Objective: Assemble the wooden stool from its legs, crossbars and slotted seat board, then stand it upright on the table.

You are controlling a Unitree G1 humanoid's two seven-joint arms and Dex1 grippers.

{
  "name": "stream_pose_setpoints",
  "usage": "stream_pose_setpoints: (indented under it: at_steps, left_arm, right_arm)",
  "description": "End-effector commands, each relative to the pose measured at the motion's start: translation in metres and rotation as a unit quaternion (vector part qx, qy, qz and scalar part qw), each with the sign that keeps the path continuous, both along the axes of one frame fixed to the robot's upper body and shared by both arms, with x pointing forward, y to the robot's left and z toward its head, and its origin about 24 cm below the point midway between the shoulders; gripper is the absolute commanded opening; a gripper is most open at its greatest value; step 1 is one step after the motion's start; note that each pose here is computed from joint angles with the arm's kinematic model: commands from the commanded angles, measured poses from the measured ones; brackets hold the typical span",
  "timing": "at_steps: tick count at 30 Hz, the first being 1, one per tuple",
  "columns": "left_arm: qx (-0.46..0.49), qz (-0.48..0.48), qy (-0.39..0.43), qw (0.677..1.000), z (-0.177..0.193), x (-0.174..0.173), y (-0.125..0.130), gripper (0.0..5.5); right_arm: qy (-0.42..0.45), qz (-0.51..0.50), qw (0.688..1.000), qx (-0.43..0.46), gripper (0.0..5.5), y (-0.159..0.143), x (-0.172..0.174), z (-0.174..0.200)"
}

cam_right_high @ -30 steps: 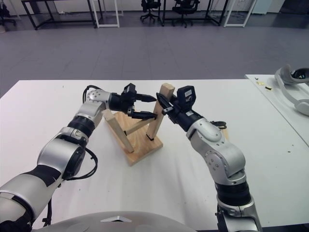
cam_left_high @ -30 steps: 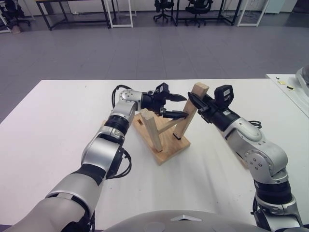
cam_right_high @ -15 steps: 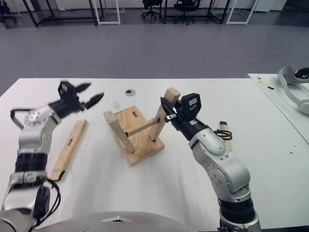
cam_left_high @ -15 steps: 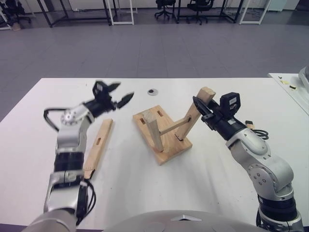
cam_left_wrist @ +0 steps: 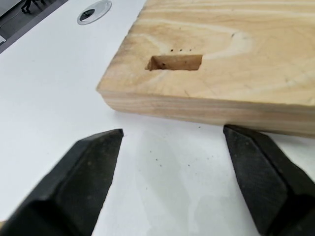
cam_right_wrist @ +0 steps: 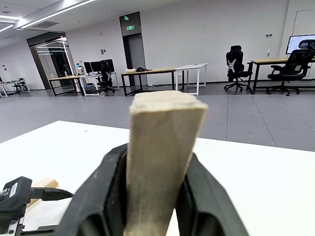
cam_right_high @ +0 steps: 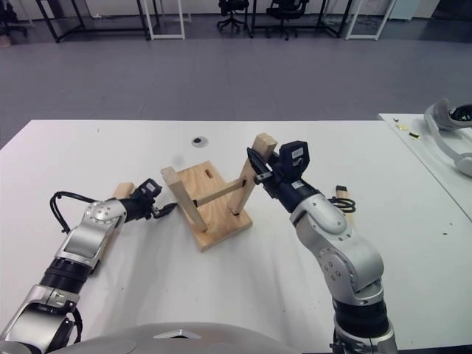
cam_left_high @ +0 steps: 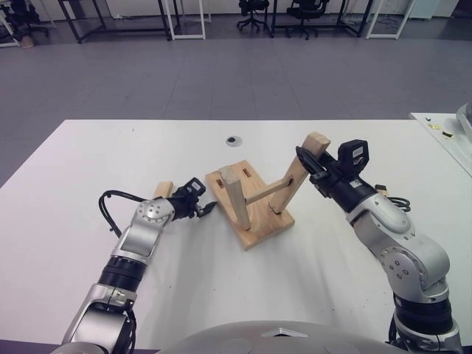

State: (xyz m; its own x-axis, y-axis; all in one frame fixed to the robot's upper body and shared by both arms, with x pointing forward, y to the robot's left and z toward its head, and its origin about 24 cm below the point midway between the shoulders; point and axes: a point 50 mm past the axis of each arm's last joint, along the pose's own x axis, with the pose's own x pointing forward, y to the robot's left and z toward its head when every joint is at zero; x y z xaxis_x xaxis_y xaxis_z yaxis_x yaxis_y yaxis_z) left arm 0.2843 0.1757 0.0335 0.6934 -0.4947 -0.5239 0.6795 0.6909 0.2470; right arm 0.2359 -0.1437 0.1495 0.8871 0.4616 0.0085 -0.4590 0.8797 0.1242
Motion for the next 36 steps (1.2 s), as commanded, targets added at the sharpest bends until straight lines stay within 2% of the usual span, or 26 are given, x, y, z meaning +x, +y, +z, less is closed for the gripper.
stream_pose_setpoints:
  at_steps: [1,6,9,14,15,16,20,25,29,33,36]
  left_arm:
    - [-0.002,0.001,0.019,1.000,-0.011,0.001,-0.008,3.75]
    - [-0.019,-0.006,0.015,1.000,-0.012,0.005,-0.019,3.75]
    - [-0.029,0.003,0.005,1.000,-0.009,0.011,-0.021,3.75]
    - [-0.030,0.023,-0.014,0.999,-0.003,0.025,-0.015,3.75]
    - [-0.029,0.026,-0.017,0.999,-0.003,0.028,-0.015,3.75]
    - [-0.029,0.027,-0.020,0.999,-0.002,0.030,-0.015,3.75]
    - [-0.033,0.032,-0.025,0.999,-0.003,0.034,-0.014,3.75]
    - [-0.036,0.039,-0.030,0.998,-0.006,0.039,-0.013,3.75]
    - [-0.053,0.038,-0.038,0.997,-0.004,0.052,-0.023,3.75]
    - [-0.055,0.019,-0.044,0.997,-0.001,0.061,-0.035,3.75]
    - [-0.047,0.033,-0.086,0.995,0.014,0.060,-0.018,3.75]
  right_arm:
    - [0.125,0.034,0.984,-0.126,1.13,0.002,-0.013,-0.046]
    - [0.169,0.046,0.976,-0.131,1.14,0.011,-0.028,-0.061]
    - [0.170,0.038,0.978,-0.112,1.14,0.010,-0.026,-0.060]
    - [0.167,0.012,0.986,-0.004,1.14,0.004,-0.016,-0.051]
    - [0.162,0.011,0.987,0.023,1.50,0.004,-0.015,-0.047]
    - [0.153,0.007,0.987,0.045,1.55,0.003,-0.013,-0.044]
    - [0.097,0.002,0.989,0.115,2.44,0.000,-0.007,-0.022]
    - [0.050,0.042,0.992,0.110,3.39,0.010,-0.014,-0.010]
    - [-0.038,0.046,0.990,0.125,4.08,0.007,-0.013,0.016]
    - [-0.098,0.036,0.986,0.130,4.08,-0.012,-0.011,0.041]
    - [-0.141,0.033,0.982,0.120,4.08,-0.021,-0.015,0.061]
